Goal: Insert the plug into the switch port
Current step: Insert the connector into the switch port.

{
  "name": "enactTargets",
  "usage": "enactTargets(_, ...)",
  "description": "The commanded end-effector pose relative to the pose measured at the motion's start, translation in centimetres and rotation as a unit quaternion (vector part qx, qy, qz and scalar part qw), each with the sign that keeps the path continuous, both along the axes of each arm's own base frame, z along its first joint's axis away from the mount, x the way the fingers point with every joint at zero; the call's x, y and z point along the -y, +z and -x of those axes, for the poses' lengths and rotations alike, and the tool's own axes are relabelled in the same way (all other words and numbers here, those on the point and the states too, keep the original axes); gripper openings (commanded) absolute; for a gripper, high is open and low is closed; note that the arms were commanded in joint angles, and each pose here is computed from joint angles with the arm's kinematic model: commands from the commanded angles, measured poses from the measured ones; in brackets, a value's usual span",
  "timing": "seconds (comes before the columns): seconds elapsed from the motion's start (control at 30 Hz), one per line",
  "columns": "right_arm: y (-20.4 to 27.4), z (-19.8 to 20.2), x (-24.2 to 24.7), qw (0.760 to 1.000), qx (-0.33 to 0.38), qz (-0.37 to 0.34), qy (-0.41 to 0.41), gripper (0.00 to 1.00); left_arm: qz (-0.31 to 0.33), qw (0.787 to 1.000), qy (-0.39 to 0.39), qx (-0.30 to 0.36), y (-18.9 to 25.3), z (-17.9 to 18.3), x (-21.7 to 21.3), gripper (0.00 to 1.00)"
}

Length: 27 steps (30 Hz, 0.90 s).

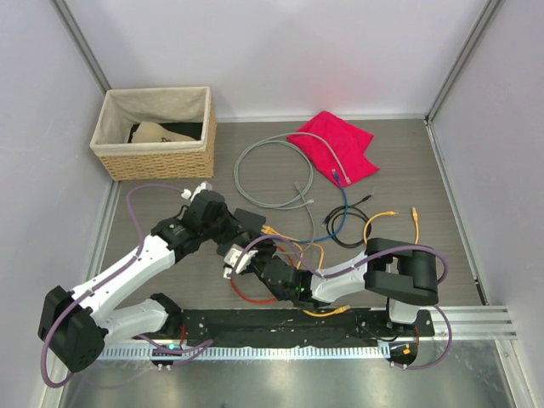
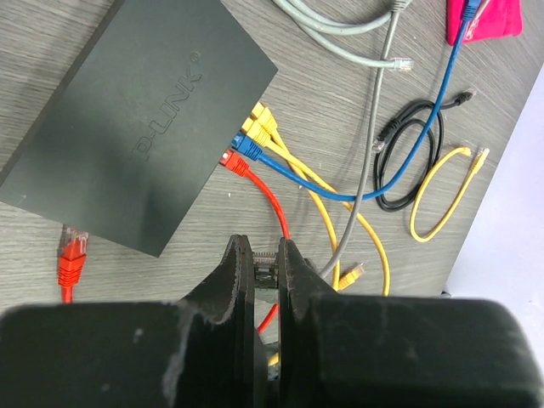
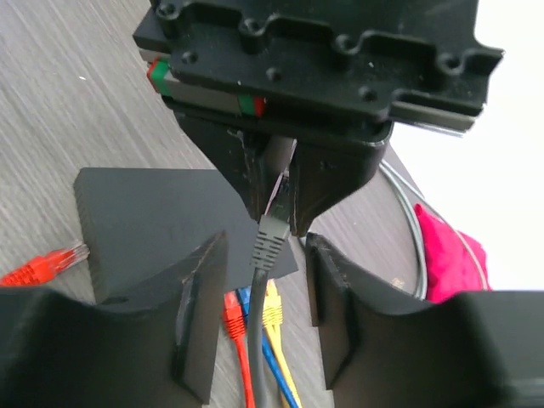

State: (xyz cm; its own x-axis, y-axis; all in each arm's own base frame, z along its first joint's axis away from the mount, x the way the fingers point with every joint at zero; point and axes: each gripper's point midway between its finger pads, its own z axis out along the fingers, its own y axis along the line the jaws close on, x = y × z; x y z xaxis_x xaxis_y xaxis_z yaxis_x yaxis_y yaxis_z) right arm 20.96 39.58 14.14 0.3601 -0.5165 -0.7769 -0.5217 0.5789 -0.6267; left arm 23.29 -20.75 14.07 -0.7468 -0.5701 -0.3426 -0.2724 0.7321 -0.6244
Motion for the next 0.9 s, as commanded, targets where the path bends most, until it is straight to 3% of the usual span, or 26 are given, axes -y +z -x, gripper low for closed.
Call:
enactTargets(0.0, 2.4, -0.3, -0.7, 0.999, 0.013, -0.044, -0.017, 0.33, 0.012, 1.0, 0.0, 0.016, 1.0, -0.4, 0.5, 0.0)
enactTargets(0.07, 2.2, -0.3, -0.8, 0.999, 0.01, -0.039, -0.019, 0.18, 0.012, 1.0, -0.001, 0.017, 1.1, -0.5, 0.5, 0.01)
enactTargets(0.2, 1.7, -0.3, -0.3, 0.999, -0.001, -0.03, -0.026, 0.01, 0.008, 1.0, -0.001, 0.023, 1.2, -0.7, 0.4, 0.04)
enactTargets(0.33, 0.9, 0.2, 0.1, 0.999, -0.029, -0.029, -0.016, 0.01, 0.005, 0.999, -0.001, 0.031, 1.7, -0.9, 0.3, 0.13)
enactTargets(0.47, -0.8, 1.0, 0.8, 0.997, -0.081, -0.008, 0.004, 0.01, -0.021, 0.998, 0.0, 0.061, 2.4, -1.5, -0.5, 0.44)
enactTargets(0.53, -0.7, 0.9, 1.4, 0.994, -0.111, -0.017, 0.014, 0.01, -0.036, 0.996, 0.003, 0.079, 2.8, -1.8, -1.2, 0.54)
enactTargets(0.57, -1.8, 1.5, 1.5, 0.989, -0.146, -0.01, 0.03, 0.01, -0.044, 0.995, 0.005, 0.086, 2.9, -2.0, -1.5, 0.65)
enactTargets(0.63, -1.8, 1.2, 2.5, 0.984, -0.175, -0.013, 0.036, 0.01, -0.067, 0.991, -0.003, 0.115, 3.2, -2.7, -2.2, 0.74)
enactTargets(0.67, -2.4, 1.6, 2.8, 0.979, -0.196, -0.006, 0.052, 0.01, -0.079, 0.989, -0.005, 0.121, 3.1, -2.8, -2.5, 0.86)
enactTargets(0.77, -3.2, 0.9, 4.5, 0.966, -0.252, -0.021, 0.056, 0.01, -0.114, 0.984, -0.013, 0.139, 1.9, -3.2, -3.6, 0.94)
enactTargets(0.87, -4.3, 0.5, 5.6, 0.954, -0.29, -0.027, 0.07, 0.01, -0.126, 0.98, -0.024, 0.15, 0.2, -3.6, -4.1, 0.94)
